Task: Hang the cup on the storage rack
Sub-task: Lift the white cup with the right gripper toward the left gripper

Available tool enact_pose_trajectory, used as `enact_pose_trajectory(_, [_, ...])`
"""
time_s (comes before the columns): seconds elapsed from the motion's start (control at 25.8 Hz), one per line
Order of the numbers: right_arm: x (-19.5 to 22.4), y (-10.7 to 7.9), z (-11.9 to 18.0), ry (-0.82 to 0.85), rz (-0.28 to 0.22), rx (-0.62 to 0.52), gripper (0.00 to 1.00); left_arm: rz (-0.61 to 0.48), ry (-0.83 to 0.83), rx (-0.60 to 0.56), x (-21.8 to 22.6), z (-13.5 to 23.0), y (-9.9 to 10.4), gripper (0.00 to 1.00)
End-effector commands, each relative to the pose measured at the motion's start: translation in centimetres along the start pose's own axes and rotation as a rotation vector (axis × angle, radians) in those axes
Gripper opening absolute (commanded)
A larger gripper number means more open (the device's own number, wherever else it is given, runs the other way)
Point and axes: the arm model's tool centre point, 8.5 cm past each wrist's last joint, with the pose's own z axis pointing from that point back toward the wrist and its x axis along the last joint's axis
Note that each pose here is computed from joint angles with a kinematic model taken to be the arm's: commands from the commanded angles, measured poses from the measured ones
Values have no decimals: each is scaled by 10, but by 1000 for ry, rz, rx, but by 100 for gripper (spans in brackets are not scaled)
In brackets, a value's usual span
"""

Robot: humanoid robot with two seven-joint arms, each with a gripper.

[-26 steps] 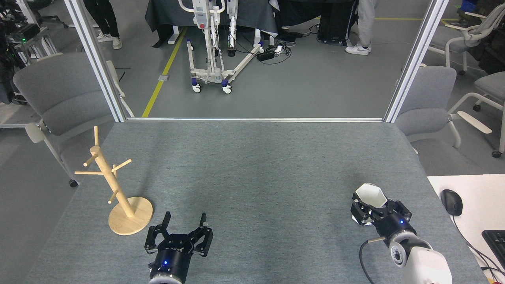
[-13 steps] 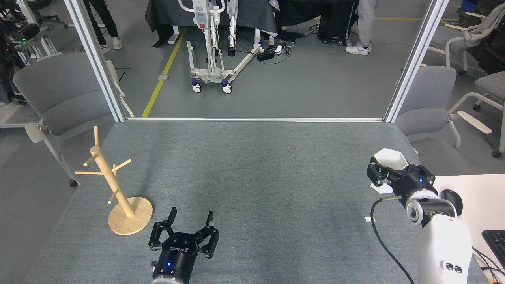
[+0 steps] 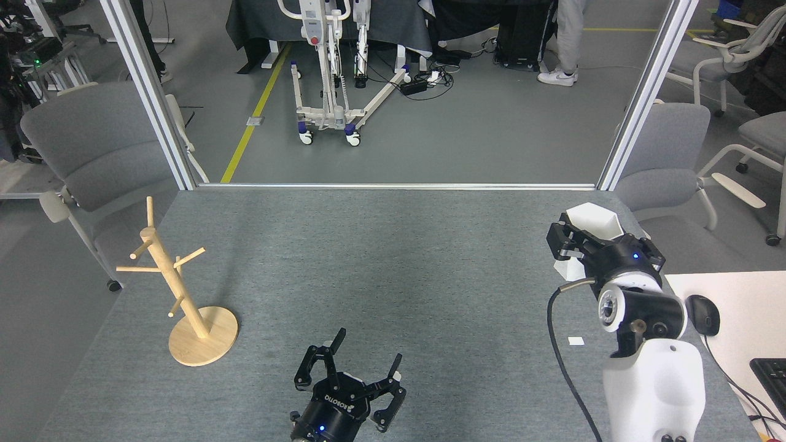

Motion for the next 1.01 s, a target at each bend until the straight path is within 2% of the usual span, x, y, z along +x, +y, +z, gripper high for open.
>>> enact_pose_trajectory(0.0, [34,1,7,15,-21,1,16,-37,-46,17,4,-23,7,99])
enact_pose_trajectory(0.15, [74,14,14,26,-3,8,14,-69,-126,45,21,-42,20,99])
enact_pose_trajectory(0.31, [107,28,23,55,-22,15,14,-92,-209,-29,36,-59,20,99])
enact_pose_trajectory(0.5, [145,50,33,77,-21,39,14,-90,-241,-37,45,-82,27,99])
enact_pose_trajectory(0.7, [153,62,35,78,-10,63,14,-101,-276,-67,42,-98,25,99])
enact_pose_trajectory(0.97, [165,78,33,66,16,108,15,-54,-307,-135,36,-115,28,99])
